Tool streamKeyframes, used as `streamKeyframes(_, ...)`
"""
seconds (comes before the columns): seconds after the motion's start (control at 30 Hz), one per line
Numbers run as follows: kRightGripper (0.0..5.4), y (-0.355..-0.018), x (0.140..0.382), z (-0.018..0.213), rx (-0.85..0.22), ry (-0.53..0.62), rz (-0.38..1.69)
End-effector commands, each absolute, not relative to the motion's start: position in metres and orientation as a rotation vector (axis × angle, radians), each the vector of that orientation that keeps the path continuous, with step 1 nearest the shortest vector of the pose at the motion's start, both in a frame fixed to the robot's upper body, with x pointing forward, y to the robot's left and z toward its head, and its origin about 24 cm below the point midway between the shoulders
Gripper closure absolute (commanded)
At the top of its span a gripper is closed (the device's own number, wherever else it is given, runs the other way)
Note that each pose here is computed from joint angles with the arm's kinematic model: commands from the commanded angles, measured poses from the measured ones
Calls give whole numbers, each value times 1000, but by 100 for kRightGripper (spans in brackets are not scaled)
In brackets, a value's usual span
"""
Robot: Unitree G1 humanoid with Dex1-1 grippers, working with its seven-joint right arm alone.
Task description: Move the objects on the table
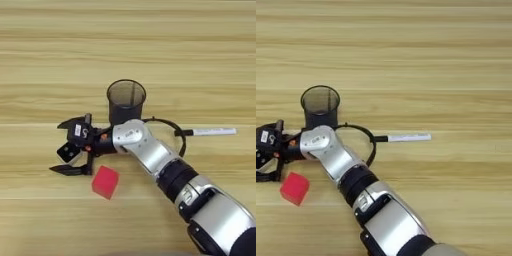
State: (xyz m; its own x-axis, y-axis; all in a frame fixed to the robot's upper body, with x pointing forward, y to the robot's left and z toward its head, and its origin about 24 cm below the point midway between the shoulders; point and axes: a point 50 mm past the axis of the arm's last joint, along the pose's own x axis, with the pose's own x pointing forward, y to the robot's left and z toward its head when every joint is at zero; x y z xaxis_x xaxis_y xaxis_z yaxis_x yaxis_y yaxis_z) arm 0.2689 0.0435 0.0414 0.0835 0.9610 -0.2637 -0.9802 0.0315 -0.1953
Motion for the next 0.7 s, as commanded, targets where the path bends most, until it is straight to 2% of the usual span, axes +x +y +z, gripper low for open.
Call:
streamKeyframes(0.03, 3, 55, 276, 76, -334, -80, 1477)
streamKeyframes(0.7, 3, 37, 277, 124, -235, -238, 1431)
